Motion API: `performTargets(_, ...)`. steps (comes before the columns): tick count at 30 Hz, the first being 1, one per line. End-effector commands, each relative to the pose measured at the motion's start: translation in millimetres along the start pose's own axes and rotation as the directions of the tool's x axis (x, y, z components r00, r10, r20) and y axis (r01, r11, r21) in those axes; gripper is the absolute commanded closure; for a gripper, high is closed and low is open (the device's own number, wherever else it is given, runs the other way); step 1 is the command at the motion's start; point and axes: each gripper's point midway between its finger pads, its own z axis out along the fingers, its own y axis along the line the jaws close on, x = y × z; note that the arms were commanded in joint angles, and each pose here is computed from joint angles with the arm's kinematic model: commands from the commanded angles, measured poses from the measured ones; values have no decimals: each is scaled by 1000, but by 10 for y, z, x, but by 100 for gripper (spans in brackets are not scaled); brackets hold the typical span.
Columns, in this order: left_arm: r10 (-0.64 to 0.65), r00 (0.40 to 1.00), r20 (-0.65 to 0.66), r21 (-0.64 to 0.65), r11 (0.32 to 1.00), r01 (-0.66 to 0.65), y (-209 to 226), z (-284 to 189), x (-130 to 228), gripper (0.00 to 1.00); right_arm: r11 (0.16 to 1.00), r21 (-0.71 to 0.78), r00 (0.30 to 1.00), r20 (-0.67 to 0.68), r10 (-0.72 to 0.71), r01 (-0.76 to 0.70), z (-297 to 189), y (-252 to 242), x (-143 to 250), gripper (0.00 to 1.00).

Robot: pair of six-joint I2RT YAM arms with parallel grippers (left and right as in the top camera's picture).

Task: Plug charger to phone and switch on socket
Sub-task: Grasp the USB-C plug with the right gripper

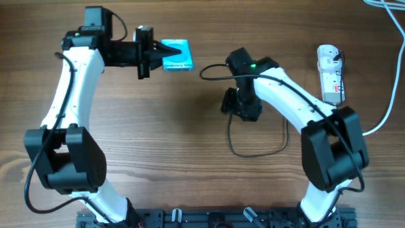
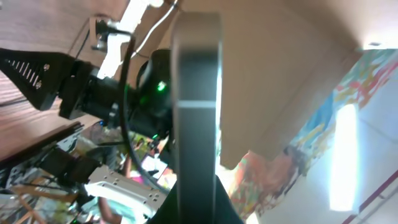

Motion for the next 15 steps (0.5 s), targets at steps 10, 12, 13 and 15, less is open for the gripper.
performTargets(10,4,998,62,56,998,-8,-124,-326,-29,96,993,106,994,101,48,-59,583,-125,-118,46)
performTargets(12,1,996,88,50,999,-5,-106,-378,-76,96,990,109,992,103,73,-84,646,-171,-93,51)
performTargets(13,1,996,93,47,999,-5,-99,-381,-85,96,991,109,992,104,72,-84,645,-172,-96,54)
performTargets(15,0,995,96,44,999,-4,-95,-382,-90,96,990,114,992,107,71,-83,644,-178,-98,64)
